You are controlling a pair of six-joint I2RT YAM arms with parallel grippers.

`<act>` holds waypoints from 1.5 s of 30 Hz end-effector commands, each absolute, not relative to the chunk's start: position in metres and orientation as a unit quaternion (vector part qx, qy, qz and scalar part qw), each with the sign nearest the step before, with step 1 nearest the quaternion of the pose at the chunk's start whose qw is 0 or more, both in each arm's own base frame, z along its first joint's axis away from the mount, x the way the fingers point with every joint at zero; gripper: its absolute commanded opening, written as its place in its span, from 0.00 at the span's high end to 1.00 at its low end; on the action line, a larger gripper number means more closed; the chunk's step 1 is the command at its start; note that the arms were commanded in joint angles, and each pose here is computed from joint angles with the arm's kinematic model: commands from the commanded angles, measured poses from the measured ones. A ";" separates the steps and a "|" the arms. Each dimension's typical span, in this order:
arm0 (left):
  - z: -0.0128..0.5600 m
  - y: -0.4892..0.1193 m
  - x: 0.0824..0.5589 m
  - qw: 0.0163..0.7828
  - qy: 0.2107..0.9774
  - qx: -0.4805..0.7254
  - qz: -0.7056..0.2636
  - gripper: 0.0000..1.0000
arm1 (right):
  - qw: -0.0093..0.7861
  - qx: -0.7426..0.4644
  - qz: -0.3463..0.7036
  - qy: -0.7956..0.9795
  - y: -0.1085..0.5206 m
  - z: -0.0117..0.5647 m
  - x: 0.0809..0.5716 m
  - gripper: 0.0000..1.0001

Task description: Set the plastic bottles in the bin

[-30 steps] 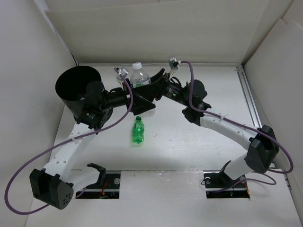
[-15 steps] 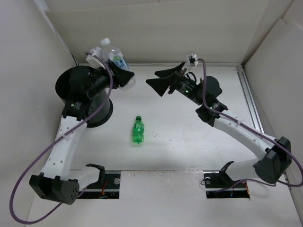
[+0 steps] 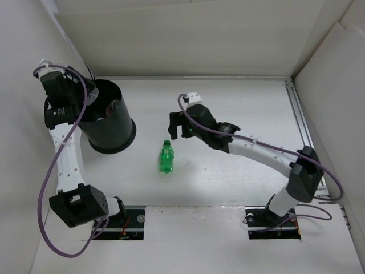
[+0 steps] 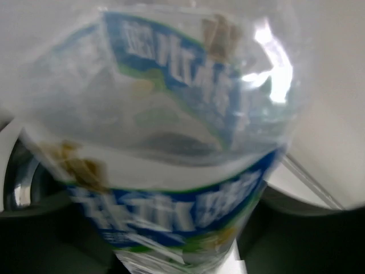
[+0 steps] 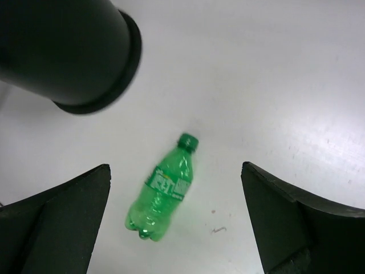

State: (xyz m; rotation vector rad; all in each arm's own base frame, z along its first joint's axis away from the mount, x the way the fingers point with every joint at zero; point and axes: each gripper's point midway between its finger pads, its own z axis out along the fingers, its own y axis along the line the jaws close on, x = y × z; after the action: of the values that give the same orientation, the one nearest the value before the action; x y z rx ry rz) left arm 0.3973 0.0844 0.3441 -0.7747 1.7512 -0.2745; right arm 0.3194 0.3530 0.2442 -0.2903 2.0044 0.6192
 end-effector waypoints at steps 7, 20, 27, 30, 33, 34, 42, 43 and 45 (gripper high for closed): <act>0.340 0.096 0.395 0.566 0.742 -0.348 -0.092 0.00 | 0.401 -0.061 0.167 0.899 0.386 0.163 0.312 0.00; 0.356 0.073 0.373 0.588 0.740 -0.308 -0.111 0.00 | 0.313 -0.062 0.194 0.928 0.430 0.072 0.305 0.02; 0.356 0.048 0.366 0.587 0.751 -0.266 -0.144 0.00 | 0.283 -0.064 0.199 0.936 0.430 0.036 0.294 0.28; 0.354 0.036 0.361 0.585 0.754 -0.247 -0.168 0.00 | 0.272 -0.060 0.207 0.938 0.428 0.029 0.292 0.40; 0.356 0.020 0.356 0.585 0.758 -0.217 -0.190 0.00 | 0.277 -0.055 0.210 0.936 0.424 0.029 0.296 0.63; 0.356 0.014 0.356 0.583 0.760 -0.211 -0.196 0.00 | 0.273 -0.056 0.212 0.937 0.422 0.030 0.293 0.83; 0.334 -0.053 0.329 0.544 0.784 -0.097 -0.282 0.00 | 0.307 -0.034 0.235 0.922 0.402 0.069 0.319 1.00; 0.337 -0.061 0.327 0.546 0.783 -0.088 -0.285 0.00 | 0.317 -0.027 0.228 0.920 0.391 0.076 0.330 1.00; 0.340 -0.090 0.313 0.536 0.784 -0.038 -0.311 0.00 | 0.344 -0.025 0.242 0.907 0.382 0.109 0.340 1.00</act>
State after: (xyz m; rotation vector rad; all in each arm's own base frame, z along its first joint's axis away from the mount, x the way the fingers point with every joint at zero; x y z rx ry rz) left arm 0.3345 -0.0479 0.3152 -0.3229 1.9209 -0.6248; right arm 0.3165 0.3926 0.0459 -0.0923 2.4940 0.5657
